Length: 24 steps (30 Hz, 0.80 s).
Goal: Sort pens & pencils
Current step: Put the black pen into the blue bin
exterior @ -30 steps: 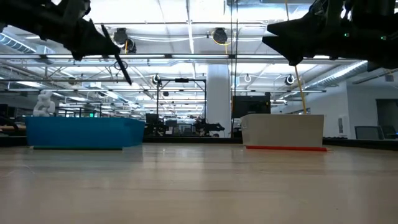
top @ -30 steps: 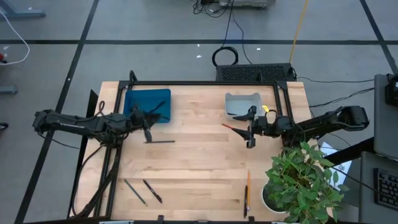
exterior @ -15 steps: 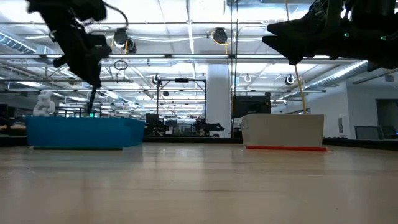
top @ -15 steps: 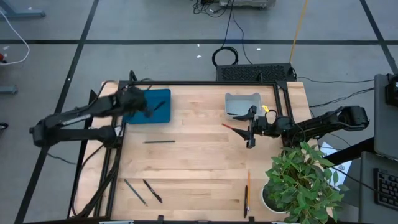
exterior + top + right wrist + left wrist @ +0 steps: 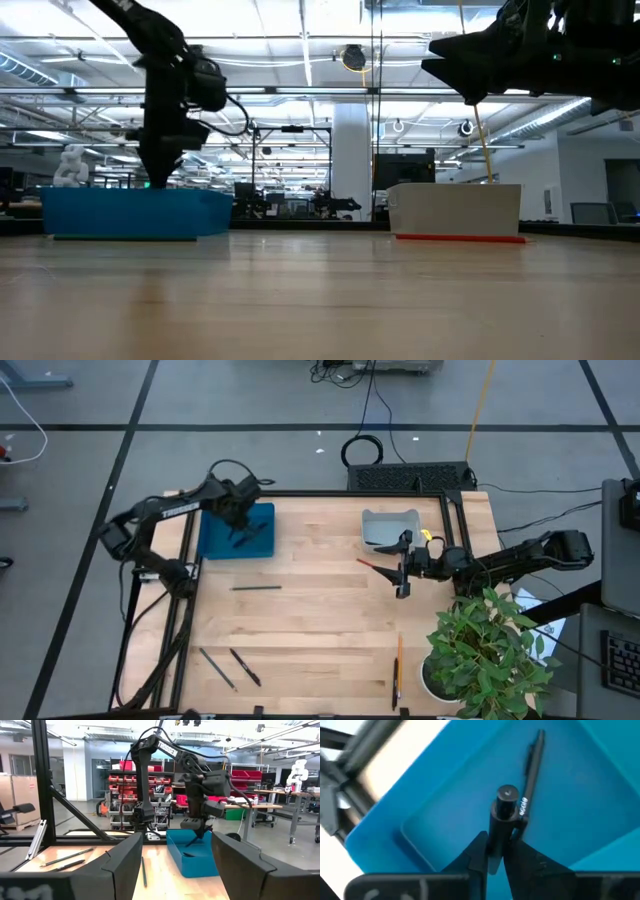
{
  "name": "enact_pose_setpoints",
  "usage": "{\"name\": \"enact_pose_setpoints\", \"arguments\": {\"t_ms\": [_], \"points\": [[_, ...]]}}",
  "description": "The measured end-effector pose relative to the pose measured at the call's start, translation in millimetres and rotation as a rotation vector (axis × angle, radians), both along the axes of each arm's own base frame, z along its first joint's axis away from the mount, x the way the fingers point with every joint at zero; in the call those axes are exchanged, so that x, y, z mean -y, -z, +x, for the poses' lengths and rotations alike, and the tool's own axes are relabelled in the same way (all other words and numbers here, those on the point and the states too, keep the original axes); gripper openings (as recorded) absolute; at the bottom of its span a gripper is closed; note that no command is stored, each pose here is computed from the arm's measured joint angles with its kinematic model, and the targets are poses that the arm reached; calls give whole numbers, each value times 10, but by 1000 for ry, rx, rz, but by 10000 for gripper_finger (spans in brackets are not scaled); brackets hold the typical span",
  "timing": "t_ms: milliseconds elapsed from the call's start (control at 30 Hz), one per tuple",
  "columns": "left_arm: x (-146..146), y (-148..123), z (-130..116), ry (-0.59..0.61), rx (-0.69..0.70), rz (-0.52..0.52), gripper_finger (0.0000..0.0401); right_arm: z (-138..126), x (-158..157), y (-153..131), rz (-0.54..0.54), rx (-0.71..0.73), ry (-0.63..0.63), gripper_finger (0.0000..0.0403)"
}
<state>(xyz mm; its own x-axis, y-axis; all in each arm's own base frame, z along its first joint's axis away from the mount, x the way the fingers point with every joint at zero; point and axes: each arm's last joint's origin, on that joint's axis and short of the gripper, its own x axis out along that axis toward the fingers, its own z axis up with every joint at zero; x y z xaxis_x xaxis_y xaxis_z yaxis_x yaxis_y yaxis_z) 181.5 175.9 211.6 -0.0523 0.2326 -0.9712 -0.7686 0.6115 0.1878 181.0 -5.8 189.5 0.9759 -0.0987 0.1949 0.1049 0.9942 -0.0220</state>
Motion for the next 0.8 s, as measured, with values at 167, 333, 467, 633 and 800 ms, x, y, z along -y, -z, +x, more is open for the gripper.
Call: {"name": "enact_pose_setpoints", "arguments": {"t_ms": [167,333,467,633,800], "points": [[-22,10,46,27,-26,-18,109,0,0,0,14,1,-3,226],[-10,-37,31,48,-21,-1,144,0,0,0,18,2,-4,226],[13,-185,14,43,0,-8,154,0,0,-1,18,2,-4,226],[256,-495,48,111,172,-9,141,0,0,0,19,1,-4,226],[801,-760,98,292,338,12,116,1,0,0,19,1,-4,226]]}}
